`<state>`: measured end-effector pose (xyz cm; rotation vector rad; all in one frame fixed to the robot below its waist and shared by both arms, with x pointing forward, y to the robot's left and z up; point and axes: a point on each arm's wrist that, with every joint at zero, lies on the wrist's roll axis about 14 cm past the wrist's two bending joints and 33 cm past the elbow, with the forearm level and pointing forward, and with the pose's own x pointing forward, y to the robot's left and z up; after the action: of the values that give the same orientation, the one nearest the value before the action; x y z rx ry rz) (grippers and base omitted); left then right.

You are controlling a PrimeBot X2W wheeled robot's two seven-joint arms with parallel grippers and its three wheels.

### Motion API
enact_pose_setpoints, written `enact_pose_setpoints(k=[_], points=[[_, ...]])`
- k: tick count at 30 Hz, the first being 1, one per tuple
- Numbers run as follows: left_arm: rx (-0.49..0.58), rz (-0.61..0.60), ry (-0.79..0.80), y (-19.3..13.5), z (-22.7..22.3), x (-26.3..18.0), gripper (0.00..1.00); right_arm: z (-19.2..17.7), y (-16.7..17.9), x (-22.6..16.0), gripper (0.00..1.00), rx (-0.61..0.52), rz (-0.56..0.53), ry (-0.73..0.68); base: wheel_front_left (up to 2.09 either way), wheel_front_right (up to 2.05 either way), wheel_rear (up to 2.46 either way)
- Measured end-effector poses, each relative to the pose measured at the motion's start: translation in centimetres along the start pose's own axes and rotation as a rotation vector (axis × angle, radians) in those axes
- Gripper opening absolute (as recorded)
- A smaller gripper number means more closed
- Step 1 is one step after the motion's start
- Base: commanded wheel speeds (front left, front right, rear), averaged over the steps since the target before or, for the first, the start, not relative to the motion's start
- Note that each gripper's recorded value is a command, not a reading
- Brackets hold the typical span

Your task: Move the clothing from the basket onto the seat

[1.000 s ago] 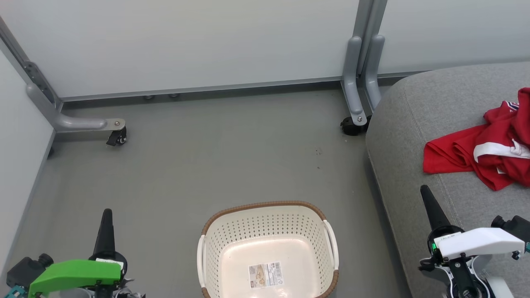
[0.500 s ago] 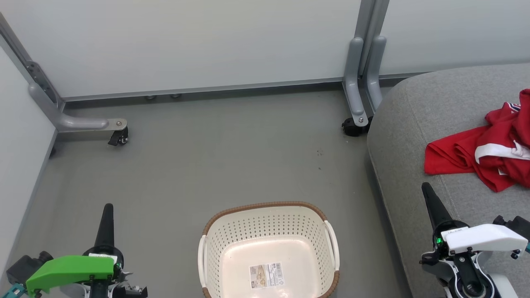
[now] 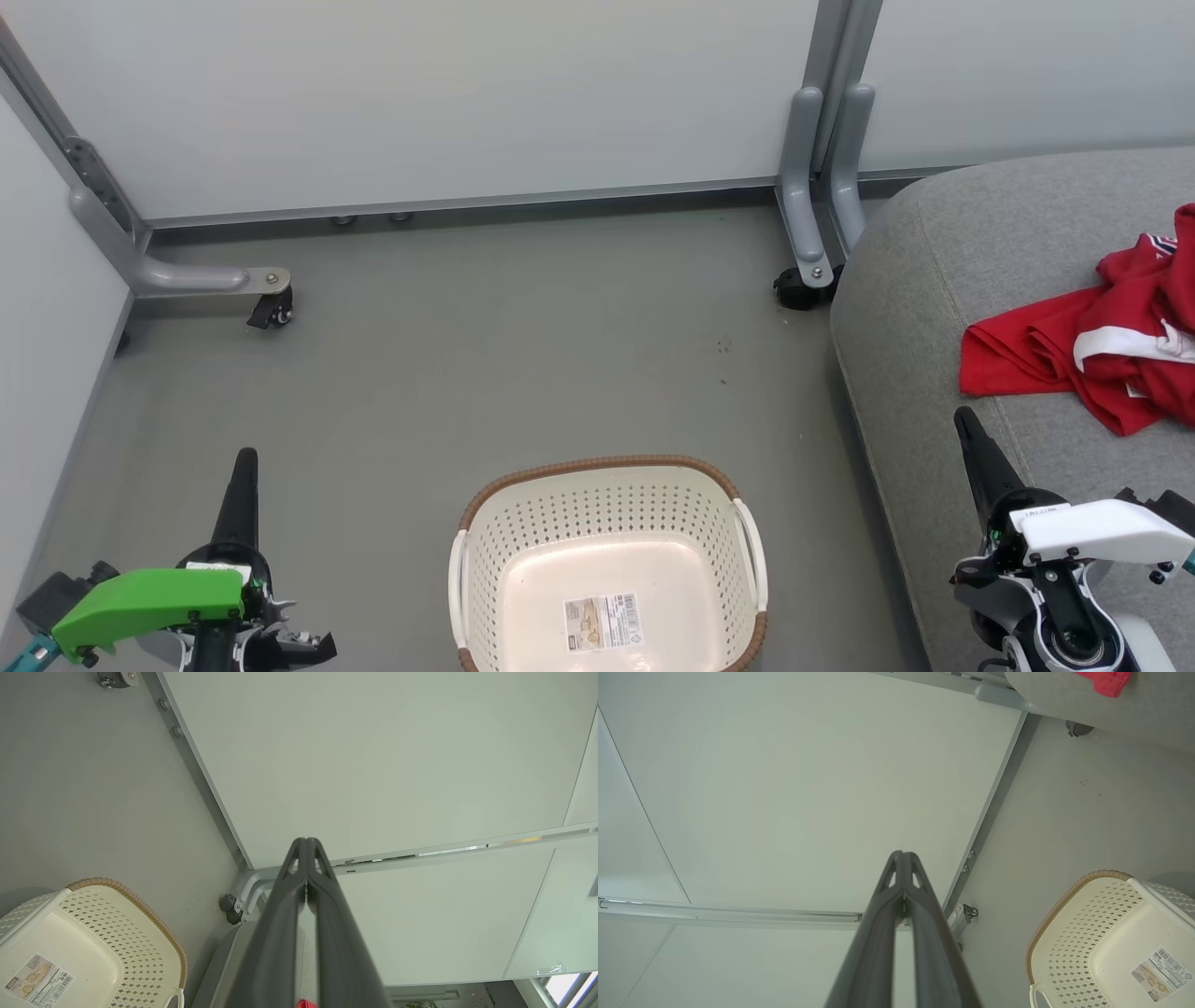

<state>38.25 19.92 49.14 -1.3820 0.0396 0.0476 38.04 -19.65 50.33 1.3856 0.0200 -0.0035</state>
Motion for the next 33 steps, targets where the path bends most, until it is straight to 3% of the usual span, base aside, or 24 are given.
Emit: enact_pose_setpoints(k=[26, 33], points=[[-0.19, -0.043, 0.007, -1.2, 0.3, 0.4, 0.0, 0.4, 0.1, 0.7, 0.0, 0.186, 0.005, -0.012, 0.0, 0.0, 0.0], [-0.191, -0.045, 0.007, -1.2, 0.3, 0.4, 0.0, 0.4, 0.1, 0.8, 0.0, 0.189, 0.008, -0.011, 0.0, 0.0, 0.0]])
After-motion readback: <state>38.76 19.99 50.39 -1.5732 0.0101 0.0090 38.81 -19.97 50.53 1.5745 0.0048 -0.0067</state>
